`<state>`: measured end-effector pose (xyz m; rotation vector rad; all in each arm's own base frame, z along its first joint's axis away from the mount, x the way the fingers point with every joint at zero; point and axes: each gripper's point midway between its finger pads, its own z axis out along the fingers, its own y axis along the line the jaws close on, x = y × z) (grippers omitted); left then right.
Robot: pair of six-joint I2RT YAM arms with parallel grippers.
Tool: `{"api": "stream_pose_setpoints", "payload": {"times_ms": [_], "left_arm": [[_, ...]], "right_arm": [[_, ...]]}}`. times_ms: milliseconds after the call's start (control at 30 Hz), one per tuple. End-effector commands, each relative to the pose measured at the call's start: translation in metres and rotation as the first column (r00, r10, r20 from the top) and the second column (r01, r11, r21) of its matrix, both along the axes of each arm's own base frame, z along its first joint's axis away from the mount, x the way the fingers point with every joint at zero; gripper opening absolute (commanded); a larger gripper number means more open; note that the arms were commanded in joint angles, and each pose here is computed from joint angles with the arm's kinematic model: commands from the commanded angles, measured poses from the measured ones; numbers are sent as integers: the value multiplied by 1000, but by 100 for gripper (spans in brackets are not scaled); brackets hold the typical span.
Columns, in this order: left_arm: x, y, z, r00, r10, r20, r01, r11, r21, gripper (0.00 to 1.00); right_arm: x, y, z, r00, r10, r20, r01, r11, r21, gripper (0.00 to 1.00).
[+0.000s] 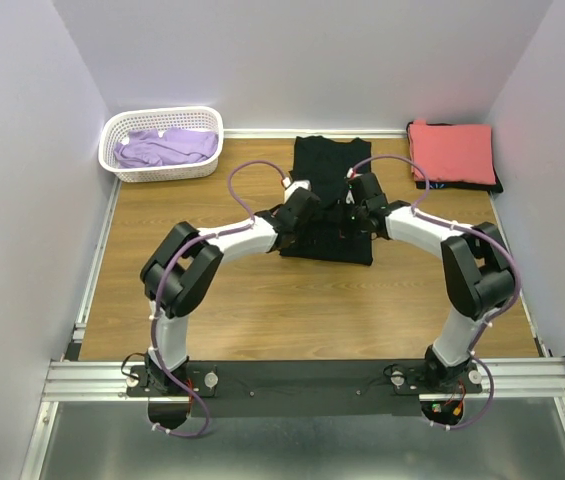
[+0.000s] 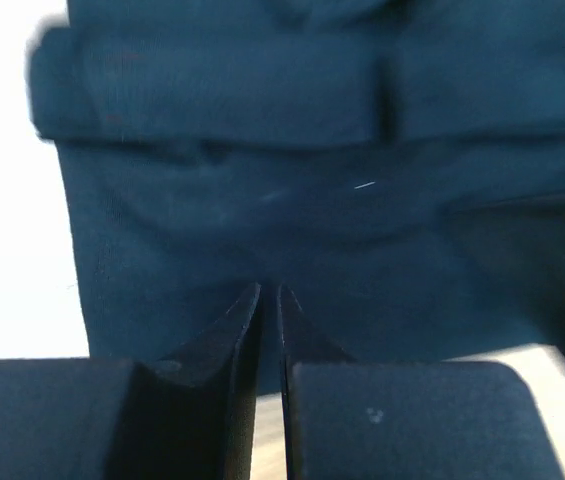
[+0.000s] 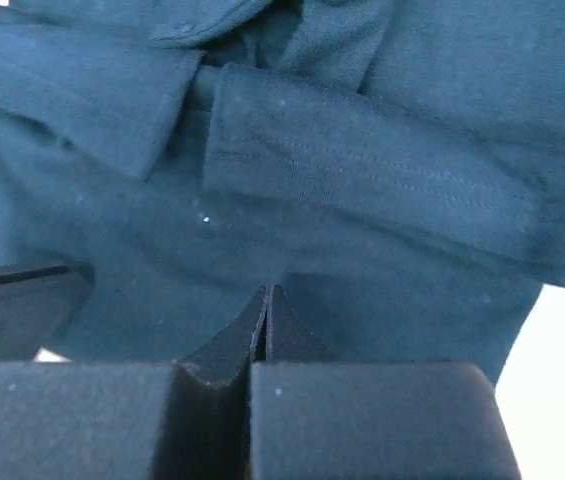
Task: Fold and stack the t-shirts
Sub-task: Fold the tshirt
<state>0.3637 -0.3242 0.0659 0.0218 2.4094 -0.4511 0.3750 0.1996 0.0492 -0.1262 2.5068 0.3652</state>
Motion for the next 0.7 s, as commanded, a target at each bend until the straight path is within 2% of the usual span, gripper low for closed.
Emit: {"api": "stream_pose_setpoints", "payload": {"times_ms": [0,333,667], "left_arm": [[-9,-3,-24,996,-42,-74,45,998,33,18],[-38,13,-65,965,-106,-239,141,980,138,18],[-53,23,-65,958,-123,-259,164,976,144,18]], "right_arm": [[7,10,-15,1000,10,-8,-9,999,38,2],[31,2,-28,999,-27,25,28,999,-43,1],[80,-16,-18,989,-67,133,87,984,-154,1]]}}
